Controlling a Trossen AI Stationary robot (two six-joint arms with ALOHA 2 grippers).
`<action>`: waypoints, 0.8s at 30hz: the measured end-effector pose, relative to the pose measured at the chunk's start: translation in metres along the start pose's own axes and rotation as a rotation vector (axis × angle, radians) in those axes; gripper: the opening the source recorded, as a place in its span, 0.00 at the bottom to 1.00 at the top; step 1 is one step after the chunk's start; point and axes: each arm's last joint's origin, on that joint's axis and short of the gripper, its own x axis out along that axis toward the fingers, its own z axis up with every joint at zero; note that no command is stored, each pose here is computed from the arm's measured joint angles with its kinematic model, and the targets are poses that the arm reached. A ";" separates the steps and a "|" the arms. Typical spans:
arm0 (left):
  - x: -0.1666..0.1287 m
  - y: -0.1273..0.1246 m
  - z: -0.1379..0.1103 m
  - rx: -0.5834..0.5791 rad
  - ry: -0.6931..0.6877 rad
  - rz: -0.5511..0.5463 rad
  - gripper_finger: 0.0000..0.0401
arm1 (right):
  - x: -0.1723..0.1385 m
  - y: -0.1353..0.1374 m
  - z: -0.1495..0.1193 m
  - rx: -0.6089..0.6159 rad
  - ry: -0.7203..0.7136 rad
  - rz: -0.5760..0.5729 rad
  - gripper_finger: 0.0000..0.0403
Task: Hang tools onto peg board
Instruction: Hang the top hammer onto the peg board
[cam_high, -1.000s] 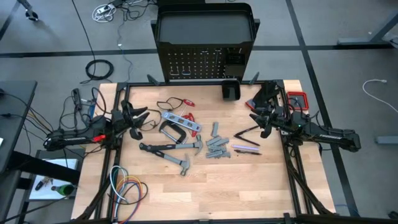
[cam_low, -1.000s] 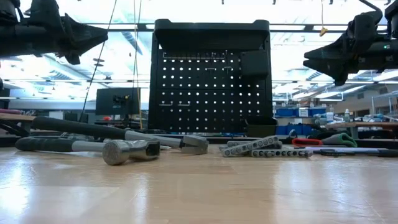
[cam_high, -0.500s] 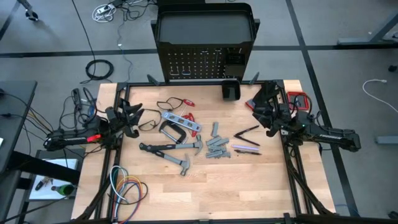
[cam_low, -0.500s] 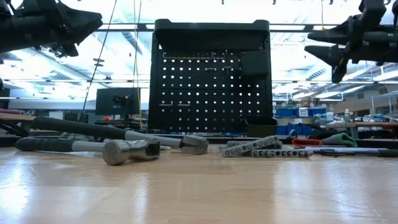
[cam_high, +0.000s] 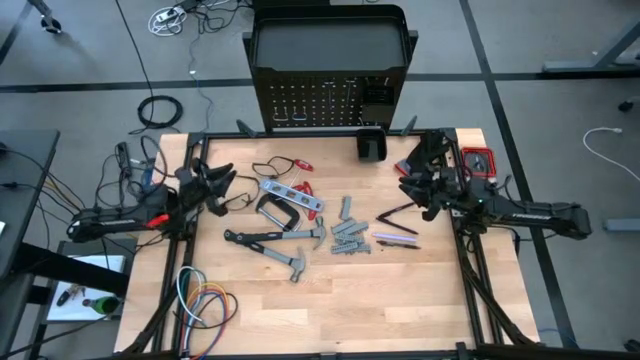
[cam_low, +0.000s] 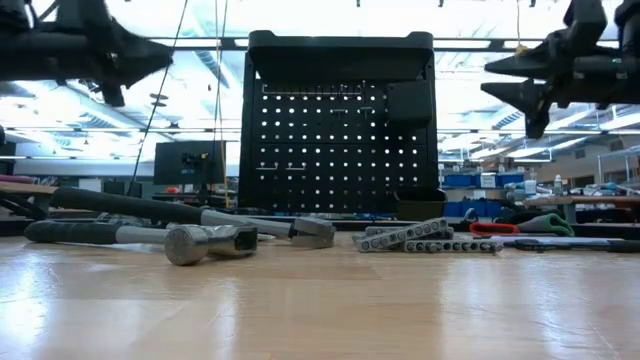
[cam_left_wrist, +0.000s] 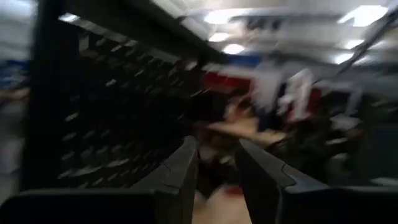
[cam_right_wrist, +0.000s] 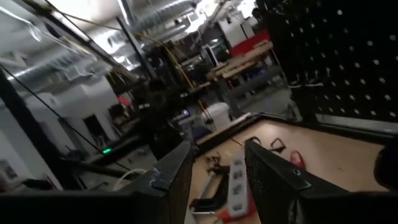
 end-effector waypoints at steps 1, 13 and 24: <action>0.002 0.000 0.002 0.007 0.030 0.023 0.28 | 0.002 -0.001 -0.001 -0.002 0.008 -0.010 0.39; 0.053 -0.025 0.020 0.246 0.380 0.038 0.28 | 0.046 0.002 0.003 -0.057 0.212 -0.124 0.39; 0.098 -0.057 -0.010 0.196 0.851 -0.233 0.28 | 0.083 0.011 -0.009 -0.048 0.281 -0.093 0.39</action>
